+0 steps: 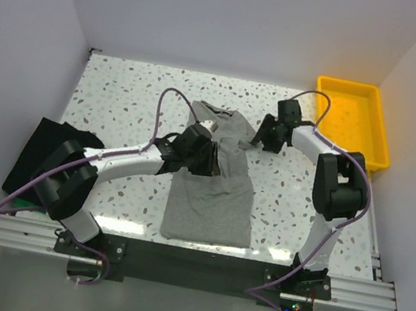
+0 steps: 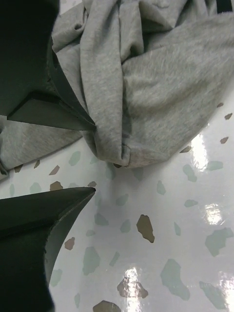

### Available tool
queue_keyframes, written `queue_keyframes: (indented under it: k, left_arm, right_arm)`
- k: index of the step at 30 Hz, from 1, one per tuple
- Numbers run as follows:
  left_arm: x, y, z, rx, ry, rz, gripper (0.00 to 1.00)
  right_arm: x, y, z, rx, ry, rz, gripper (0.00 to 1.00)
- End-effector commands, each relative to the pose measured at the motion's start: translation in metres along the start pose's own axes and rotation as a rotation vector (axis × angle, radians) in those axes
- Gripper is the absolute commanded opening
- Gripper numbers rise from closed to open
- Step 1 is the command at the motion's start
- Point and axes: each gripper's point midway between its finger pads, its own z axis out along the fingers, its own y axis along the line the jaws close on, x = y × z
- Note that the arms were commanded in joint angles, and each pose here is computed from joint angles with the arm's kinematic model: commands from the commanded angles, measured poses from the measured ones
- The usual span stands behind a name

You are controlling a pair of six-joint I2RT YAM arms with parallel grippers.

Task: Fold and stack the t-shirts
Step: Fold the tshirt

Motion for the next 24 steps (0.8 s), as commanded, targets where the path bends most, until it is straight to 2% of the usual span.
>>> queue_keyframes:
  k: [1, 14, 15, 16, 18, 21, 24]
  left_arm:
    - [0.000, -0.010, -0.008, 0.034, -0.043, 0.002, 0.38]
    - [0.062, -0.008, -0.003, 0.041, 0.056, 0.034, 0.37]
    - [0.066, -0.006, -0.002, 0.038, 0.063, 0.035, 0.37]
    - [0.068, -0.006, -0.002, 0.036, 0.068, 0.036, 0.37]
    - [0.072, -0.003, -0.002, 0.023, 0.073, 0.036, 0.36]
    - [0.081, 0.007, -0.001, -0.012, 0.094, 0.036, 0.36]
    - [0.086, 0.025, 0.002, -0.087, 0.094, 0.038, 0.36]
  right_arm:
    - [-0.019, 0.017, 0.006, -0.054, -0.047, 0.044, 0.53]
    - [-0.025, 0.016, 0.027, -0.073, -0.118, 0.142, 0.39]
    - [-0.026, 0.019, 0.031, -0.084, -0.108, 0.144, 0.26]
    - [-0.030, 0.021, 0.029, -0.089, -0.115, 0.144, 0.26]
    - [-0.037, 0.027, 0.030, -0.101, -0.125, 0.138, 0.11]
    - [-0.052, 0.032, 0.025, -0.099, -0.159, 0.101, 0.00]
    - [-0.076, 0.039, 0.012, -0.090, -0.209, 0.032, 0.00]
